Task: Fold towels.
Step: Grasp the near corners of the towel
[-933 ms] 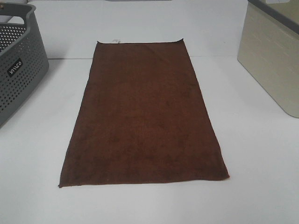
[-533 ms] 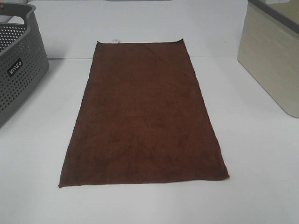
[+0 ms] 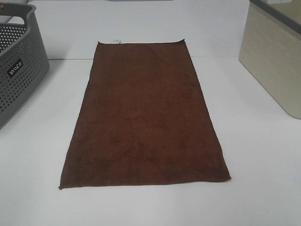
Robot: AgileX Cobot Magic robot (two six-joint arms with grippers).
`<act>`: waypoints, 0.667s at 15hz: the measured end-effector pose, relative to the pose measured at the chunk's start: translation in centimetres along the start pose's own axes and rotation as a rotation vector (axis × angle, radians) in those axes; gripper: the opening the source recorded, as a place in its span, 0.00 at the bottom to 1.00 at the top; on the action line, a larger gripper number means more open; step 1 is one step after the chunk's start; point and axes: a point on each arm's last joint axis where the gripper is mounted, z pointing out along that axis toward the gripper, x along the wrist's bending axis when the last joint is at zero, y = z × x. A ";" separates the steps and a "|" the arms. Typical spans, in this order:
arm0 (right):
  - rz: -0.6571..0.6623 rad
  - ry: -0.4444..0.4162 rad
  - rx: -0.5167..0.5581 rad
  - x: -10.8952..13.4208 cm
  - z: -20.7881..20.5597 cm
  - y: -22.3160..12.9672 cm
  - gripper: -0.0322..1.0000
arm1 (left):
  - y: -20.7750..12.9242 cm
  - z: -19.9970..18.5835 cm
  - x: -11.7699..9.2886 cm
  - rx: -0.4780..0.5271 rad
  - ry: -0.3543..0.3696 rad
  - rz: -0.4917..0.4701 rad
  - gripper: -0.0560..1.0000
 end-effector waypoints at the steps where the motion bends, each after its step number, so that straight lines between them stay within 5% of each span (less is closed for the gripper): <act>1: 0.000 0.000 0.000 0.0 0.0 0.0 0.88 | 0.0 0.0 0.0 0.000 0.000 0.000 0.65; 10: 0.000 0.000 0.000 0.0 0.0 0.0 0.88 | 0.0 0.0 0.0 0.000 0.000 0.000 0.65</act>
